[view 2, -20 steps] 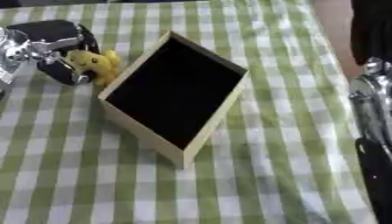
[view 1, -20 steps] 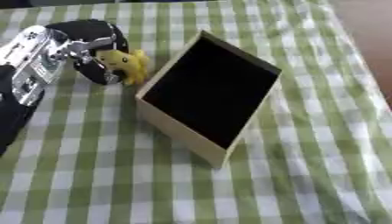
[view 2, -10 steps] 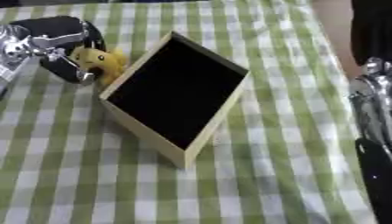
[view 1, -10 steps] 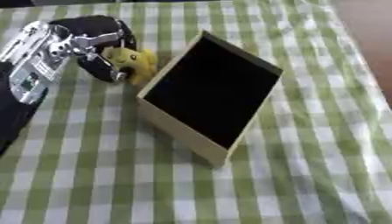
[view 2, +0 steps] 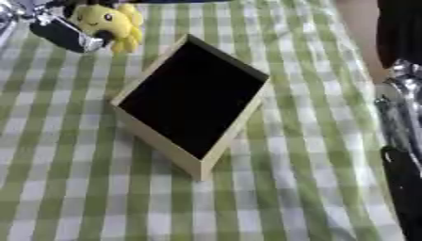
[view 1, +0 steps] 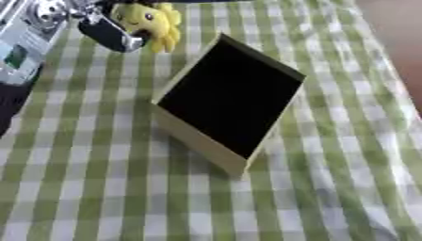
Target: Pick up objects on the table and place them in the box.
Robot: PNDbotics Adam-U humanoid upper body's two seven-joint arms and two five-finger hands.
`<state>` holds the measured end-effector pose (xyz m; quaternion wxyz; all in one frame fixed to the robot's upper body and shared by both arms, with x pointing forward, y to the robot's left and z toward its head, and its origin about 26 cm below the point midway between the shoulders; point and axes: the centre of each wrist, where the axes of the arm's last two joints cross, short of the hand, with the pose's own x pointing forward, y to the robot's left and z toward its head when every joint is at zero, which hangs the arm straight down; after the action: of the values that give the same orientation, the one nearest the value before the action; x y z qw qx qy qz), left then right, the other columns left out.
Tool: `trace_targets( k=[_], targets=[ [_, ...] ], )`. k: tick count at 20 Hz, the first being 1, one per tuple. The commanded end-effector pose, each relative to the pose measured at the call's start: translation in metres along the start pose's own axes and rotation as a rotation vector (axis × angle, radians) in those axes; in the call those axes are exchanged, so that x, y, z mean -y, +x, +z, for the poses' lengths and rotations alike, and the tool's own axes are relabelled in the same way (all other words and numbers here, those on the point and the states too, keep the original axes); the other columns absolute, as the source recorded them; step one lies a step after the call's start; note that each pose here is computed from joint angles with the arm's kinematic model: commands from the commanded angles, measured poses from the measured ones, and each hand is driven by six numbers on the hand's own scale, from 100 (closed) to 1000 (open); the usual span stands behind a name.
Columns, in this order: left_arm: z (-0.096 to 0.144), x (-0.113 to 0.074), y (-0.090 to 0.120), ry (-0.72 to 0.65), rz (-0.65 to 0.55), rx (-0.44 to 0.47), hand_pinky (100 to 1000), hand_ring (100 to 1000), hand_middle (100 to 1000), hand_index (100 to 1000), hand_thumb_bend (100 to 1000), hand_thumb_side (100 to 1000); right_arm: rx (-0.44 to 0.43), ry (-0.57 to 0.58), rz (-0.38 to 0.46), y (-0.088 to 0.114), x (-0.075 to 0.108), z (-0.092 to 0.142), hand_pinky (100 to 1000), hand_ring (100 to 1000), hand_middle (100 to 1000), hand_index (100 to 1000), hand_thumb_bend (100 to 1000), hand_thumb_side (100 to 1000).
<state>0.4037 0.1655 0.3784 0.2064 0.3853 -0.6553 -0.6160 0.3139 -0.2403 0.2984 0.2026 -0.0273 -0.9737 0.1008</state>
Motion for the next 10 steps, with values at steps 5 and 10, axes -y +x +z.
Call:
trace_targets(
  k=[5, 10],
  targets=[
    [0.000, -0.036, 0.061, 0.122, -0.089, 0.167, 348, 580, 575, 603, 100, 101, 0.045, -0.002, 0.007, 0.008, 0.002, -0.007, 790, 761, 737, 878, 100, 943],
    [-0.002, -0.035, 0.092, 0.108, -0.089, 0.248, 347, 579, 574, 605, 100, 112, 0.057, -0.008, 0.007, 0.009, 0.001, -0.008, 790, 762, 738, 878, 100, 936]
  ],
)
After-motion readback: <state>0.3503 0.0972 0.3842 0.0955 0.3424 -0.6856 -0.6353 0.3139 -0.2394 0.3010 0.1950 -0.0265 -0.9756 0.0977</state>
